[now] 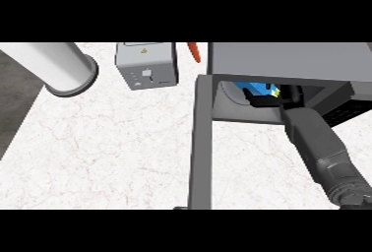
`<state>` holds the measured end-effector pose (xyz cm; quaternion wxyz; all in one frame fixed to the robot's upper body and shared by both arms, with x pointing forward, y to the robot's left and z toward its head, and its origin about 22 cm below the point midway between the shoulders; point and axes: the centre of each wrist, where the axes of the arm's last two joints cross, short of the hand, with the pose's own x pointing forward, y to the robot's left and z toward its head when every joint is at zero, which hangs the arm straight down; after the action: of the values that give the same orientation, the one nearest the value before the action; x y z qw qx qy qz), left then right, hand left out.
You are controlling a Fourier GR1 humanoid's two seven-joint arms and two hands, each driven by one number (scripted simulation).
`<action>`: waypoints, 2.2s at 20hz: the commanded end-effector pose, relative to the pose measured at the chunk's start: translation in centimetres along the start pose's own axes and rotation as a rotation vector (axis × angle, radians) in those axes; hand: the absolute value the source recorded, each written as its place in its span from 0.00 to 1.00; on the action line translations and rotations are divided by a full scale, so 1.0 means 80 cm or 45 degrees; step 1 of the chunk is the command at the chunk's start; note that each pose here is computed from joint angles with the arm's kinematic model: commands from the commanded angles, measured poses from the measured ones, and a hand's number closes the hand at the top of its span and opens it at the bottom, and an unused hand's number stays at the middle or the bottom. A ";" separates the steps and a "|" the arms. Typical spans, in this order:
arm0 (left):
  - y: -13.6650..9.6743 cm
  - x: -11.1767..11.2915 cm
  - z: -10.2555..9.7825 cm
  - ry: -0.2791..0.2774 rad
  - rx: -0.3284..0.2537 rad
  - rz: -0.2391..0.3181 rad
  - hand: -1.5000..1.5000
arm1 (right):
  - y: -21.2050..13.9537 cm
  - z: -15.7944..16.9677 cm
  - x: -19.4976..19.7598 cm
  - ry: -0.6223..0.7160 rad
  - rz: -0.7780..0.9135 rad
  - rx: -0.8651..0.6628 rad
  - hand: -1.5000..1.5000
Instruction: Pick up the milk, place it into the microwave and close the microwave
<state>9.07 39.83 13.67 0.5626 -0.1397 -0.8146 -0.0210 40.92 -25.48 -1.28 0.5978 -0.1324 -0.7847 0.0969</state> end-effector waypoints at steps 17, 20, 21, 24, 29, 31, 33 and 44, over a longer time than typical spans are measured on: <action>0.012 0.000 -0.040 -0.022 -0.074 -0.009 0.00 | -0.069 -0.044 0.037 0.019 0.333 -0.291 1.00; 0.010 -0.001 -0.039 -0.024 -0.085 -0.015 0.00 | -0.086 -0.044 0.038 0.023 0.331 -0.322 1.00; 0.014 -0.008 -0.041 -0.035 -0.081 0.001 0.00 | -0.070 -0.040 0.032 0.012 0.334 -0.300 1.00; 0.012 -0.004 -0.047 -0.033 -0.103 -0.010 0.00 | -0.081 -0.043 0.036 0.019 0.316 -0.326 1.00; 0.014 -0.006 -0.047 -0.011 -0.105 -0.021 0.00 | -0.090 -0.038 0.031 0.031 0.336 -0.349 1.00; 0.013 -0.008 -0.048 -0.012 -0.109 -0.014 0.00 | -0.092 -0.047 0.041 0.027 0.324 -0.356 1.00; 0.017 -0.003 -0.050 -0.014 -0.090 -0.052 0.00 | -0.102 -0.043 0.037 0.016 0.336 -0.375 1.00; 0.020 0.001 -0.063 -0.012 -0.137 -0.110 0.00 | -0.125 -0.039 0.036 0.073 0.628 -0.492 1.00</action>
<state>13.76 40.43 15.16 0.5508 -0.1370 -0.8196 -0.0783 43.00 -30.16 4.06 0.5739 -0.3229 -0.7519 0.0328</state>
